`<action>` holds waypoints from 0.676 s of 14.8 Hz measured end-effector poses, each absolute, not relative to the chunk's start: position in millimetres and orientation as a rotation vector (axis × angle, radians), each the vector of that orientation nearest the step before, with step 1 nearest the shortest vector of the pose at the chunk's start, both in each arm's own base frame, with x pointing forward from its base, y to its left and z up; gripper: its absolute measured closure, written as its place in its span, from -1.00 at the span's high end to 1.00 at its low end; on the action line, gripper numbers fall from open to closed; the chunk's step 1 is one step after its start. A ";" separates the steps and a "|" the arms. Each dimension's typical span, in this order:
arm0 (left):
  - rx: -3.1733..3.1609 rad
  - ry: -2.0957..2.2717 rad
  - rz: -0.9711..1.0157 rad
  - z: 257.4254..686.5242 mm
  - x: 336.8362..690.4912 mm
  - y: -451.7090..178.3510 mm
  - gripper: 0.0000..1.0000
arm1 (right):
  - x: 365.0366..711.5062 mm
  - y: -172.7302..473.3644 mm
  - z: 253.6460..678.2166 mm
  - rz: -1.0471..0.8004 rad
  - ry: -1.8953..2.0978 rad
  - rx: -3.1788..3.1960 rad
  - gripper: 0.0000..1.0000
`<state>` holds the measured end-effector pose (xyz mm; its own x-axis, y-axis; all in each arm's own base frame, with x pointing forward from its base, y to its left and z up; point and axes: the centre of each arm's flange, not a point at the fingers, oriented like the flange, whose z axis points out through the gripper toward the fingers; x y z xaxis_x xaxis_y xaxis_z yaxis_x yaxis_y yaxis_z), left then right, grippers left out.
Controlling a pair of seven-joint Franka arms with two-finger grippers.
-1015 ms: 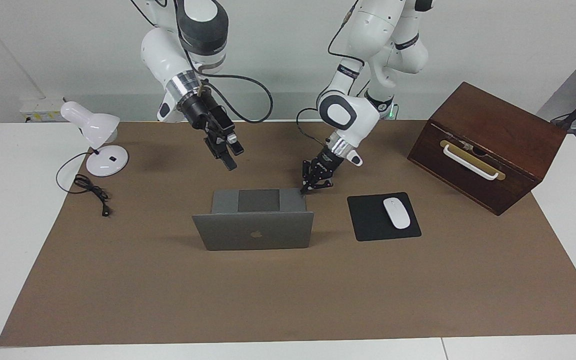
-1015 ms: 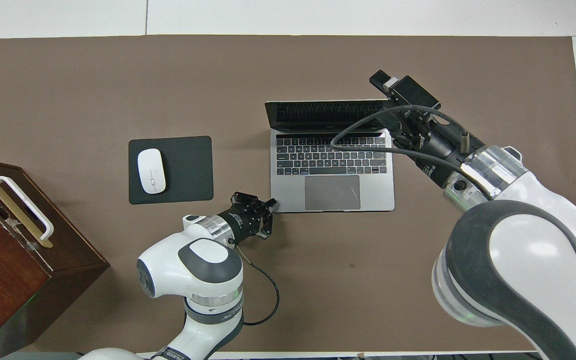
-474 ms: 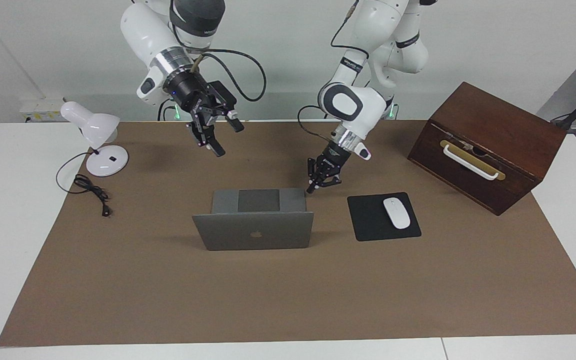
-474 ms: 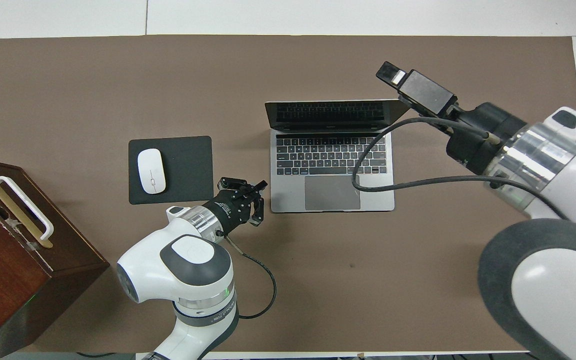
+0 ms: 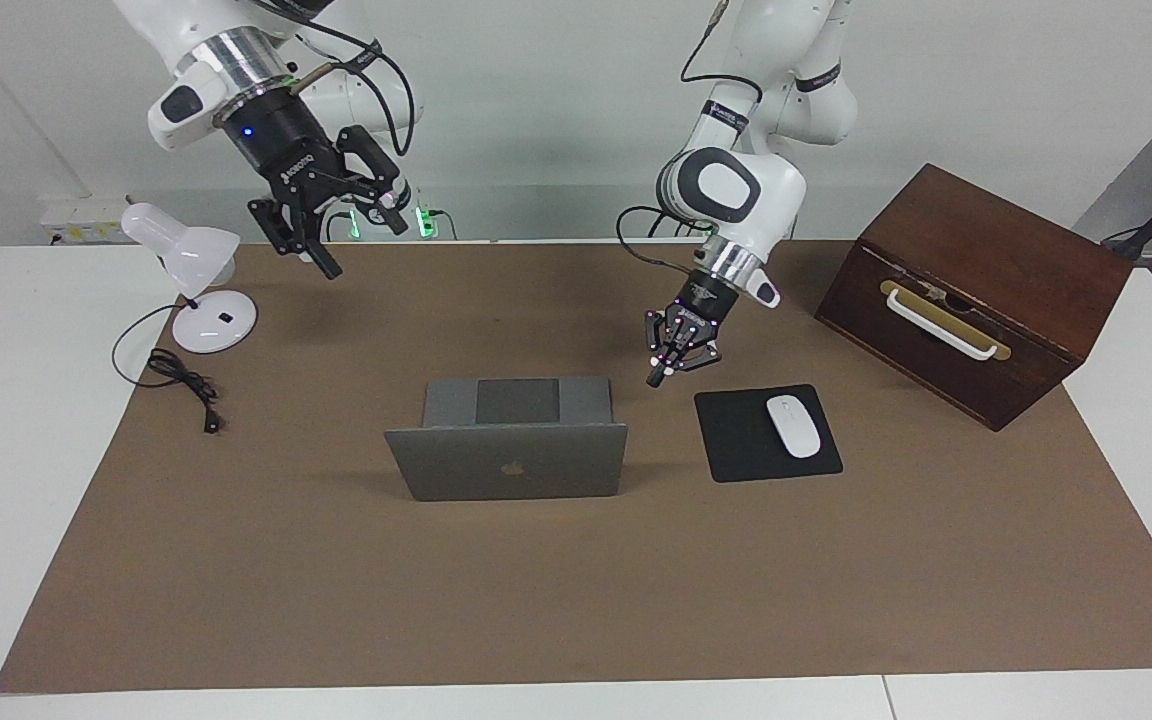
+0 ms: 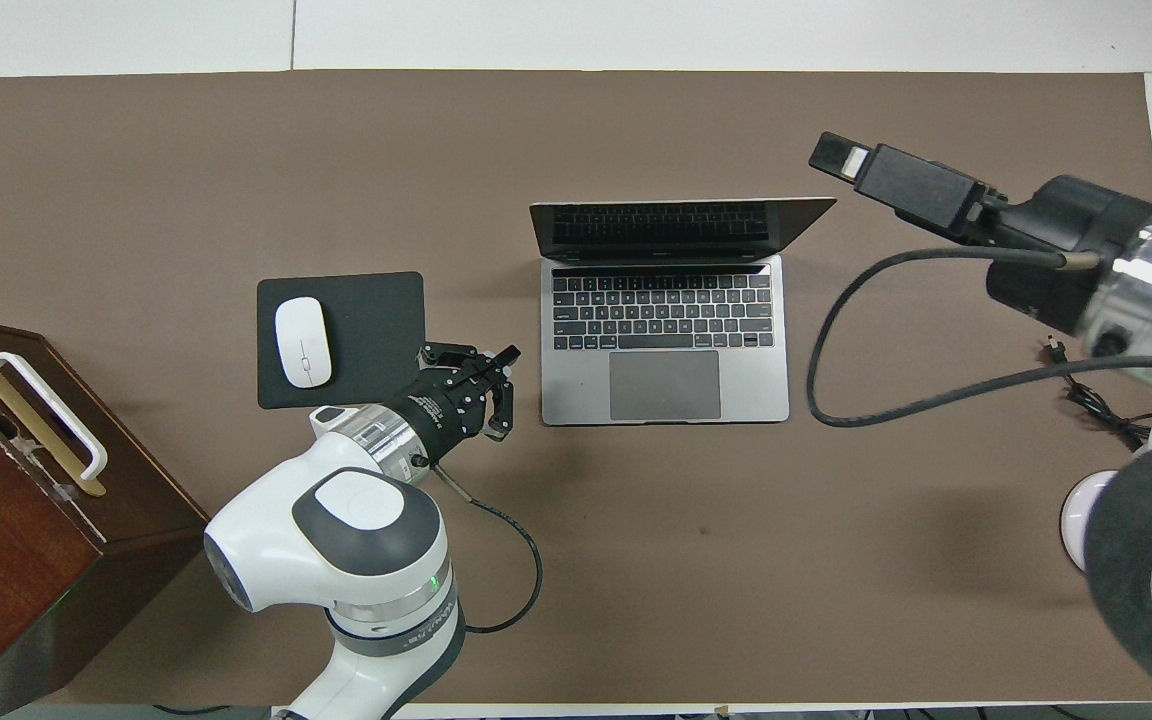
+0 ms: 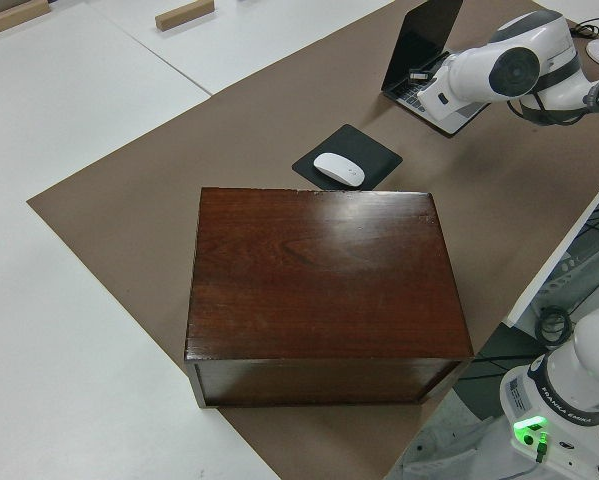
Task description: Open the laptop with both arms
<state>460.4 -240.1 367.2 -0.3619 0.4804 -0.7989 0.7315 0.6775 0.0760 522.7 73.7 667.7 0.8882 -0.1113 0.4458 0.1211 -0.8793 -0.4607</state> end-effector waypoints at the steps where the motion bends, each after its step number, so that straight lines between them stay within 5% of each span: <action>1: 0.942 2.020 -0.346 372.1 466.7 -231.8 -0.98 | 519.6 67.8 668.5 -0.598 -0.043 -2.633 1.00; 10: 1.020 1.930 -0.100 411.3 524.5 -150.1 -0.98 | 507.1 5.9 638.1 -0.249 0.091 -3.005 1.00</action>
